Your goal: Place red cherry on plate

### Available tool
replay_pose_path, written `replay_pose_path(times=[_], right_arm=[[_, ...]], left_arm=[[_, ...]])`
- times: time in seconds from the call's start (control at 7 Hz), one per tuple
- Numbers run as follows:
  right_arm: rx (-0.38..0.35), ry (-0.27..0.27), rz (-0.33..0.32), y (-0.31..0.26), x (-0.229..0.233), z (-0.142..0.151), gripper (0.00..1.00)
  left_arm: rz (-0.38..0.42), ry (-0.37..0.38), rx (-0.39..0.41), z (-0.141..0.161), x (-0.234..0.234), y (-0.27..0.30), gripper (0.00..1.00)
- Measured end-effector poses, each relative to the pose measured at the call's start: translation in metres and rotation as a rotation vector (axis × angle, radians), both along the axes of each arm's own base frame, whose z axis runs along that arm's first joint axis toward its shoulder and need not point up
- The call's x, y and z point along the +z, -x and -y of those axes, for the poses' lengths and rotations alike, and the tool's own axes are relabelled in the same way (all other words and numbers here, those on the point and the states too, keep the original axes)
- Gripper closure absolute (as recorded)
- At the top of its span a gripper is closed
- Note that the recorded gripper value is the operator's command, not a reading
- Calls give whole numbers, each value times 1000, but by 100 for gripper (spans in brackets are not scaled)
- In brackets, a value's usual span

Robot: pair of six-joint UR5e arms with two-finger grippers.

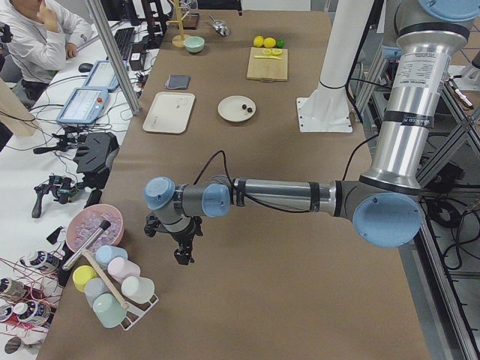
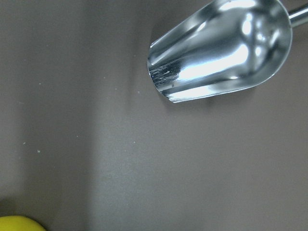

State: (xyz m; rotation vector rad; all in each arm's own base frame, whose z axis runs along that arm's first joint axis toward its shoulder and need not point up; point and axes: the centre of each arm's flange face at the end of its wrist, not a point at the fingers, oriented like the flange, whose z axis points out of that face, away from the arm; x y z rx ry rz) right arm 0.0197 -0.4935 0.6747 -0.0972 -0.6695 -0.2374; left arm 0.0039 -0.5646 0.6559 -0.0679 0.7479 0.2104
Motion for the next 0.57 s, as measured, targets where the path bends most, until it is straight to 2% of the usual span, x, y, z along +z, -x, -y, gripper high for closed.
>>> replay_pose_path(times=[0.57], right_arm=[[1, -12, -9, -1, 13, 4, 0]], left_arm=[[-2, -9, 0, 2, -5, 0, 2]])
